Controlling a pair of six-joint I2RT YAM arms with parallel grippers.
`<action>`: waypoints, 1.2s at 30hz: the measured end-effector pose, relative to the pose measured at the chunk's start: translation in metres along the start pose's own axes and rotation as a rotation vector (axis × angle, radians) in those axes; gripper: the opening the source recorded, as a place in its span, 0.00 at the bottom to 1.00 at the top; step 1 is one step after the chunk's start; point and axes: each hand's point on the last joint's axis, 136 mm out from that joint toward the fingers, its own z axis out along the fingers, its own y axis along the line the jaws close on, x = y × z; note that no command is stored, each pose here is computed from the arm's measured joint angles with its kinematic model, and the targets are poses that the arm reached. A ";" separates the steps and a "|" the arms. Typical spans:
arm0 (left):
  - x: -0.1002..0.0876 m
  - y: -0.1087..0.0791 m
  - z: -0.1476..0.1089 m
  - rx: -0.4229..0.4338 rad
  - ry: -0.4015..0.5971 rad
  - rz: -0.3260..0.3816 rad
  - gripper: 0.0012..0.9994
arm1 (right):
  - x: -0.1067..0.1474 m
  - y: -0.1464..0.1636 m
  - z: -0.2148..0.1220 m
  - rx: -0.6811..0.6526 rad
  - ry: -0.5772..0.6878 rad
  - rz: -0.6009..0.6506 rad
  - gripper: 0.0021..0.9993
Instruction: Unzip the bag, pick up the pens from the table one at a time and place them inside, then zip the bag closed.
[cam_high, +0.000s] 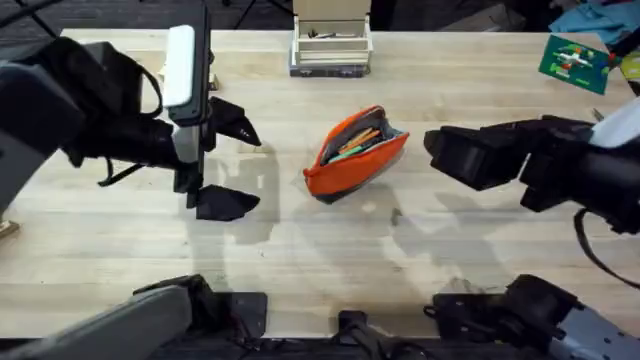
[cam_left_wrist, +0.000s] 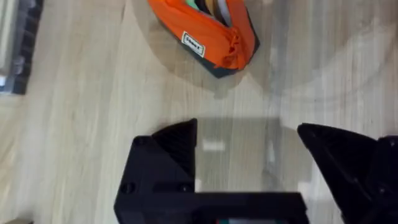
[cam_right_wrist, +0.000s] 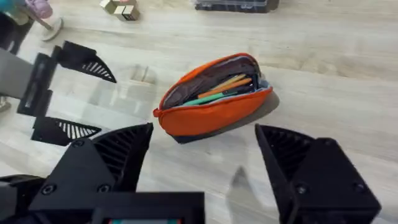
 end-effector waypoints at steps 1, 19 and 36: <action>0.002 0.000 0.002 0.011 -0.005 -0.001 0.99 | 0.000 0.000 0.000 0.000 0.000 0.000 1.00; 0.009 0.003 0.017 0.077 -0.065 -0.022 0.99 | 0.026 0.026 0.028 -0.122 0.177 -0.162 1.00; 0.008 0.004 0.017 0.075 -0.074 -0.022 0.99 | 0.046 0.091 0.082 -0.298 0.415 -0.447 1.00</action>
